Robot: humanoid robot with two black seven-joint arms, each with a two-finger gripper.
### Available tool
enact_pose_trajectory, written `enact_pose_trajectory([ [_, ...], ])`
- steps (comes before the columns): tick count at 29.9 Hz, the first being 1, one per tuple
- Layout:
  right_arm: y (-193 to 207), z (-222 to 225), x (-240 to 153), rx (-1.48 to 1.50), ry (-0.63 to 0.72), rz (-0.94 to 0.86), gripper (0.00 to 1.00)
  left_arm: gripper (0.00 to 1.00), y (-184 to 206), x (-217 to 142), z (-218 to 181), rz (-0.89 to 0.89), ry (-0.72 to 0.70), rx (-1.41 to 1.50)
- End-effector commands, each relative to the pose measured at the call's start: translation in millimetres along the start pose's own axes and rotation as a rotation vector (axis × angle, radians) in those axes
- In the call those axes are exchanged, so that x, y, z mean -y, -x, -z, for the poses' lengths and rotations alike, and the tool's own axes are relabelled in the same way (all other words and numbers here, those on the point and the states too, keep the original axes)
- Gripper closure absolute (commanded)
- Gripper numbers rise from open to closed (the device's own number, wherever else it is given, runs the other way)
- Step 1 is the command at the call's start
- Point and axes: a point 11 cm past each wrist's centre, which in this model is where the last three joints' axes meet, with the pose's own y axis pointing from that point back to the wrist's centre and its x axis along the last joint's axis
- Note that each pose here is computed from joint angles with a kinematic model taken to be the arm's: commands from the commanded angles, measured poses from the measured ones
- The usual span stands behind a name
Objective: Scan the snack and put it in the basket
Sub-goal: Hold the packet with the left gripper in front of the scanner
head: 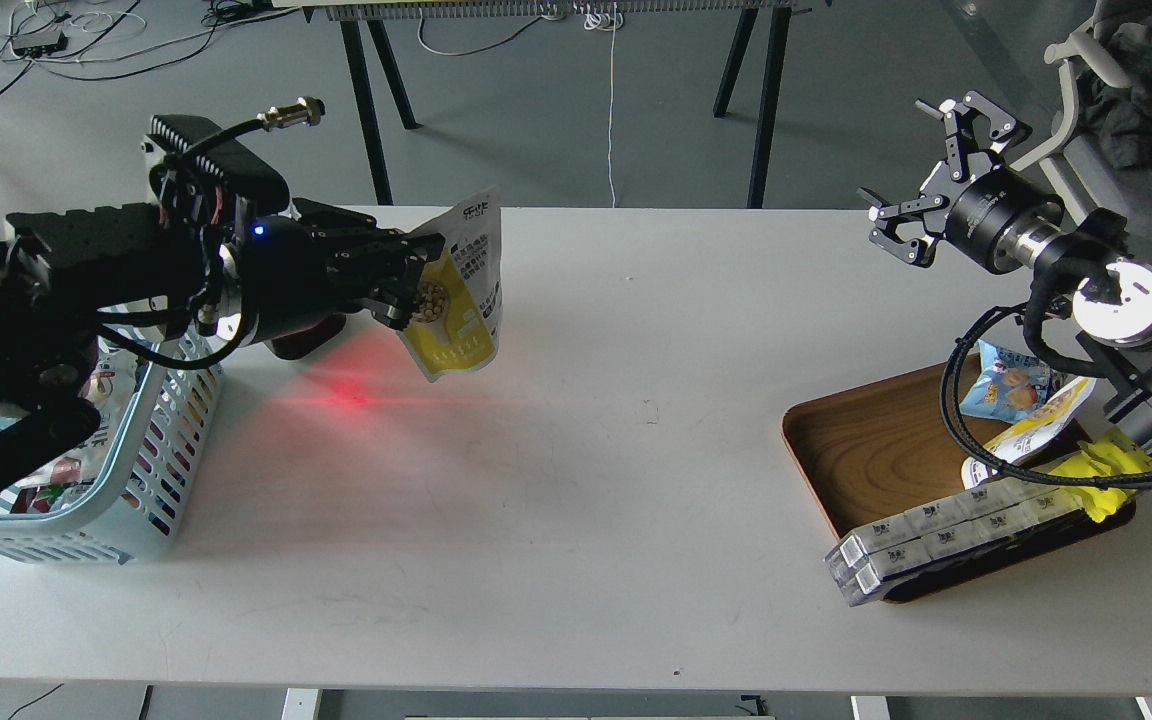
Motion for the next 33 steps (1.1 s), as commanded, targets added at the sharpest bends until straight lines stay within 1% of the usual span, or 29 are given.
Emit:
enact_pose_trajectory([
  [1,0,0,0,0.000,0.000,0.000,0.03,1.00,-3,-5,7,-0.002,-0.029,0.011],
  [13,0,0,0,-0.001,0.001,0.000,0.03,1.00,0,-12,19,0.016,-0.080,0.020],
  [33,0,-1,0,-0.001,0.001,0.001,0.03,0.99,29,-8,22,0.097,-0.109,0.024],
])
